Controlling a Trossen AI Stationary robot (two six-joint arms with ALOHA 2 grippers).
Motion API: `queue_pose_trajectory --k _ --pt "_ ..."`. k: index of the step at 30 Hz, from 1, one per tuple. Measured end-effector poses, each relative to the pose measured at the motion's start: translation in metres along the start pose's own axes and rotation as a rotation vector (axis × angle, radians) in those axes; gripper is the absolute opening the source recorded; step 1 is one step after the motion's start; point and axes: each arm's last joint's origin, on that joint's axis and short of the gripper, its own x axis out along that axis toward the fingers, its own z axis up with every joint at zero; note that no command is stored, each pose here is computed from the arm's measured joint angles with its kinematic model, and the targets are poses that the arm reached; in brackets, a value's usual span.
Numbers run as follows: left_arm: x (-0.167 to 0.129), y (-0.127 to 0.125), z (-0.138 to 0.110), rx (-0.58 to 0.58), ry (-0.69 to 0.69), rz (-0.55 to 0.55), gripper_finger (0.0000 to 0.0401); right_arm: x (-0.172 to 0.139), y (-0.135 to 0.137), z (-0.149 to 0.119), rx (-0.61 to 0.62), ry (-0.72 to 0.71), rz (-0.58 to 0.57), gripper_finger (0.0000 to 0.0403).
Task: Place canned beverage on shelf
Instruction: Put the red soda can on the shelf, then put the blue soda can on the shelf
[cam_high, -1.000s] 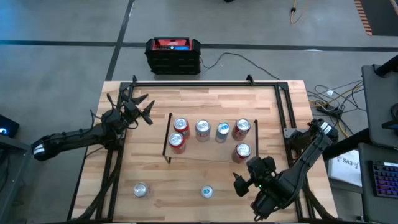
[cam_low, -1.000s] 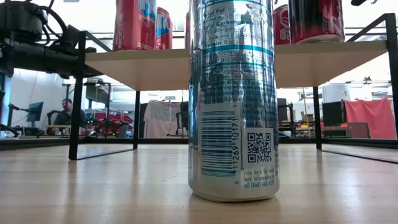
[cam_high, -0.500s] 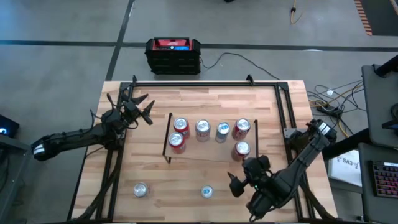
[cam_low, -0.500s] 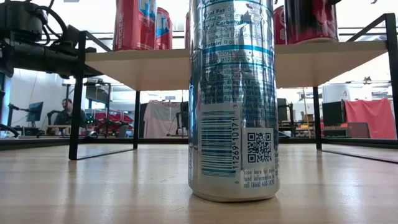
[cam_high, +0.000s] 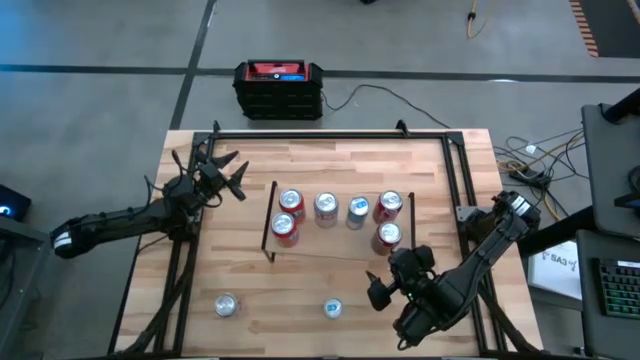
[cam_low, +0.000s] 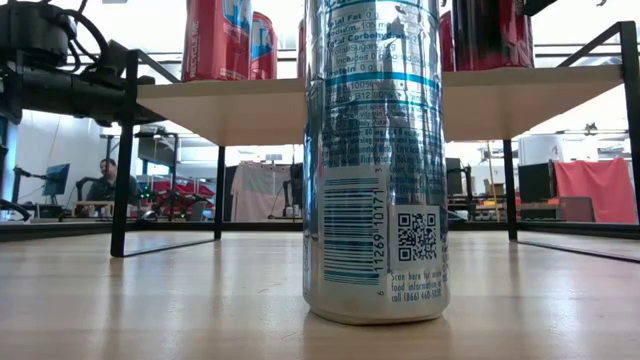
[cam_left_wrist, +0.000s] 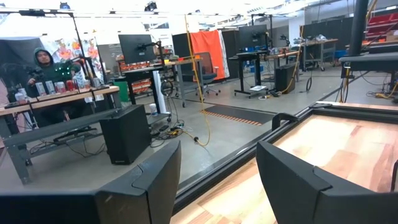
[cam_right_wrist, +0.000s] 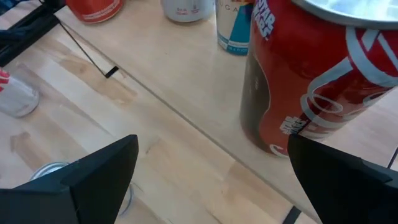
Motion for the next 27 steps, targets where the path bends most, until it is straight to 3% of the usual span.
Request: queue_pose_trajectory --k 11,18,23,27 --pt "0.000 0.000 0.000 0.000 0.000 0.000 0.0195 -0.018 0.008 -0.001 0.034 0.084 0.080 0.0400" --pt "0.000 0.000 0.000 0.000 0.000 0.000 0.0195 -0.048 0.030 -0.016 -0.030 0.258 0.348 0.0400" --pt "0.000 0.000 0.000 0.000 0.000 0.000 0.0195 -0.067 0.044 -0.026 -0.113 0.248 0.558 0.0400" --pt "0.000 0.000 0.000 0.000 0.000 0.000 0.0195 -0.070 0.057 -0.038 -0.173 0.214 0.651 0.0400"
